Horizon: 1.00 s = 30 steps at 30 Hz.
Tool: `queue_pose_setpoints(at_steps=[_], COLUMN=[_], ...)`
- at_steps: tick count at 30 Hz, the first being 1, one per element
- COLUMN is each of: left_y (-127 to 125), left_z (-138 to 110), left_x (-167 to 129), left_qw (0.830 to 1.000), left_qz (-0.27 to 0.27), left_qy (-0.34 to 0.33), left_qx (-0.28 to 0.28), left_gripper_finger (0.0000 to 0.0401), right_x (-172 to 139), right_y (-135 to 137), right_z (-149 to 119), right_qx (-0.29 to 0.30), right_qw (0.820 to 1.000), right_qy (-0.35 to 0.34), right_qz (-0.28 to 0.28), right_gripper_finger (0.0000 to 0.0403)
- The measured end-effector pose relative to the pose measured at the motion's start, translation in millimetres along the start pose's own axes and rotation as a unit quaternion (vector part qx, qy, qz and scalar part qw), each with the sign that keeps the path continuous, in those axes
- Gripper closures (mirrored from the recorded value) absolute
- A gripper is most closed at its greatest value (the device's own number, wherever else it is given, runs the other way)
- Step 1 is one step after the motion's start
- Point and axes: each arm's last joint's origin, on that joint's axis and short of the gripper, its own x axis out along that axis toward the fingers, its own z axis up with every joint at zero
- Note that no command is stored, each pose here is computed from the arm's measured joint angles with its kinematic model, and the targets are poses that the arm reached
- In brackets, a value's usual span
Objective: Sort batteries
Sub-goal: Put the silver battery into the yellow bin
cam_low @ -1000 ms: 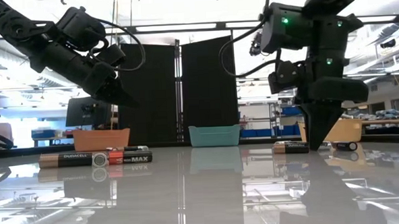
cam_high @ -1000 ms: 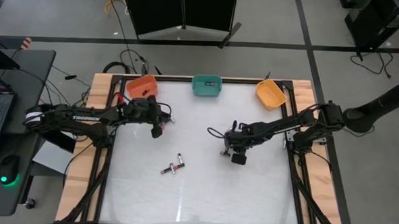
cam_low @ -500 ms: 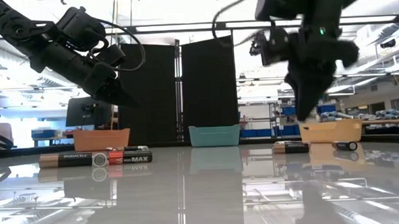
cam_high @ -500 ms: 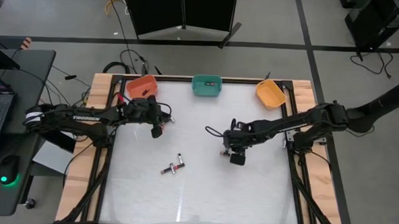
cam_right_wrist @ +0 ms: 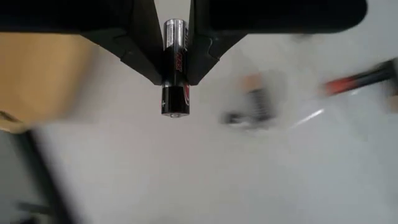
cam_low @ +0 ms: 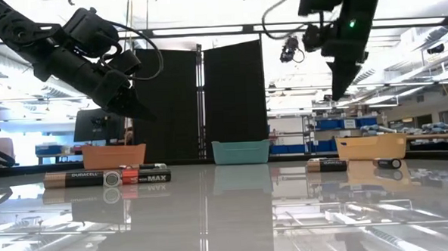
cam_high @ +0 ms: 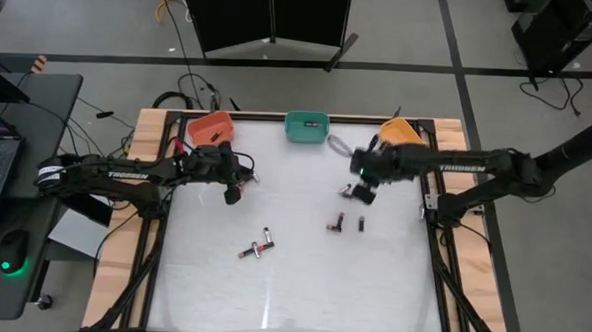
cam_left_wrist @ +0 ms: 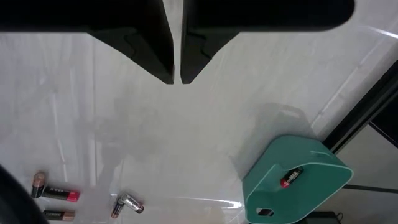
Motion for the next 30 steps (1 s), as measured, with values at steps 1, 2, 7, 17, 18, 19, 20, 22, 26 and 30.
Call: queue_pose_setpoints(at_steps=[1, 2, 7, 17, 18, 19, 20, 22, 26, 30], left_y=[0, 0, 0, 0, 0, 0, 0, 0, 0, 0], left_z=[0, 0, 0, 0, 0, 0, 0, 0, 0, 1], left_x=[0, 0, 0, 0, 0, 0, 0, 0, 0, 0], left_qw=[1.0, 1.0, 1.0, 1.0, 1.0, 1.0, 1.0, 1.0, 1.0, 1.0], left_qz=[0.0, 0.0, 0.0, 0.0, 0.0, 0.0, 0.0, 0.0, 0.0, 0.0], left_qy=[0.0, -0.001, 0.0, 0.0, 0.0, 0.001, 0.001, 0.0, -0.001, -0.004], left_qx=[0.0, 0.0, 0.0, 0.002, 0.002, 0.002, 0.002, 0.002, 0.002, 0.002], left_gripper_finger=[0.0366, 0.0366, 0.0366, 0.0366, 0.0366, 0.0366, 0.0366, 0.0366, 0.0366, 0.0366], right_x=[2, 5, 25, 66, 69, 70, 72, 74, 78, 82], right_y=[-10, -19, -63, -125, -129, -133, -137, -144, -153, -160], right_z=[2, 4, 9, -14, -15, -16, -17, -20, -25, -30], right_qx=[0.011, 0.022, 0.073, 0.147, 0.151, 0.155, 0.157, 0.164, 0.177, 0.188], right_qw=[1.0, 0.999, 0.996, 0.985, 0.984, 0.984, 0.983, 0.982, 0.98, 0.978], right_qy=[0.002, 0.006, 0.011, 0.031, 0.027, 0.022, 0.019, 0.016, 0.014, 0.016], right_qz=[-0.015, -0.025, -0.057, -0.086, -0.089, -0.091, -0.091, -0.092, -0.09, -0.092], right_gripper_finger=[0.0341, 0.0341, 0.0341, 0.0341, 0.0341, 0.0341, 0.0341, 0.0341, 0.0341, 0.0341])
